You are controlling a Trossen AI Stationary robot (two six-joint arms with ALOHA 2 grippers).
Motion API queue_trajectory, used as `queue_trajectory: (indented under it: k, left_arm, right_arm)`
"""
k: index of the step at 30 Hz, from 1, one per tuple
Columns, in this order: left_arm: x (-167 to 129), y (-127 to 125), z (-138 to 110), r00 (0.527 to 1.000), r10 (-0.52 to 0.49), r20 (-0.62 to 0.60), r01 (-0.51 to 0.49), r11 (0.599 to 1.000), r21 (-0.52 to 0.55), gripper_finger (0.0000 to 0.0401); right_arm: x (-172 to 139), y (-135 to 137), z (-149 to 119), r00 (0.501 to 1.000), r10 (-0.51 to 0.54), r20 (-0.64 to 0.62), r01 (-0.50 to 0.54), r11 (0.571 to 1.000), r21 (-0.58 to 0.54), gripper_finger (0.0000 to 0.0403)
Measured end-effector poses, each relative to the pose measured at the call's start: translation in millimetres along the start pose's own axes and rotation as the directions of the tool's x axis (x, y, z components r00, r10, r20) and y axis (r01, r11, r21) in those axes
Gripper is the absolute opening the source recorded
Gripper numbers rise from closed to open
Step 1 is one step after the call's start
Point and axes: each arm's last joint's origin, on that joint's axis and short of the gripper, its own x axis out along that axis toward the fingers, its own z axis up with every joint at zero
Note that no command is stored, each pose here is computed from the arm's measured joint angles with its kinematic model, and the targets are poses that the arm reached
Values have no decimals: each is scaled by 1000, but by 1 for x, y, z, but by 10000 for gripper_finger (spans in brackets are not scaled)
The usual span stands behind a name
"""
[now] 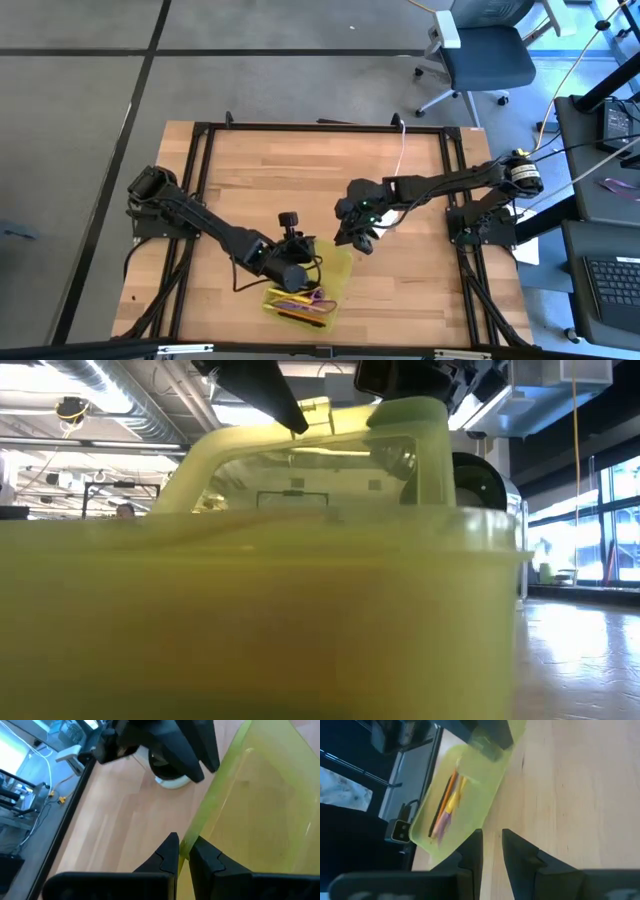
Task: Pick & place school supplies into a supply box
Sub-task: Close the yellow supply box
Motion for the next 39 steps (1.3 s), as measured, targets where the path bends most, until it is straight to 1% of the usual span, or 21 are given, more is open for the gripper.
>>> queue_trajectory:
  k: [6,10,13,17,22,30,35,39]
  left_arm:
    - [-5,-3,2,1000,6,21,-6,1000,-2,16]
    - [-8,-4,3,998,36,42,-36,999,-1,16]
    - [-10,-5,3,997,53,51,-54,999,1,17]
    - [-9,-5,3,998,34,44,-34,999,1,21]
    - [-9,-6,3,999,19,41,-19,1000,1,38]
    - [-9,-5,3,999,18,42,-18,1000,-3,51]
    - [-8,-5,3,999,21,41,-20,1000,-3,51]
    - [-8,-4,3,999,24,40,-24,1000,-5,65]
  right_arm:
    - [-2,0,1,998,-56,24,55,998,5,77]
    - [-3,0,1,998,-58,26,58,998,4,77]
    - [0,1,1,998,-53,24,53,999,-4,77]
    - [2,5,3,998,-36,49,37,999,-29,77]
    - [4,10,2,998,-21,57,24,998,-63,77]
    - [22,16,-3,999,3,41,1,996,-89,77]
    - [23,17,-3,999,5,39,0,993,-116,77]
    - [23,17,-3,999,10,44,-4,992,-124,77]
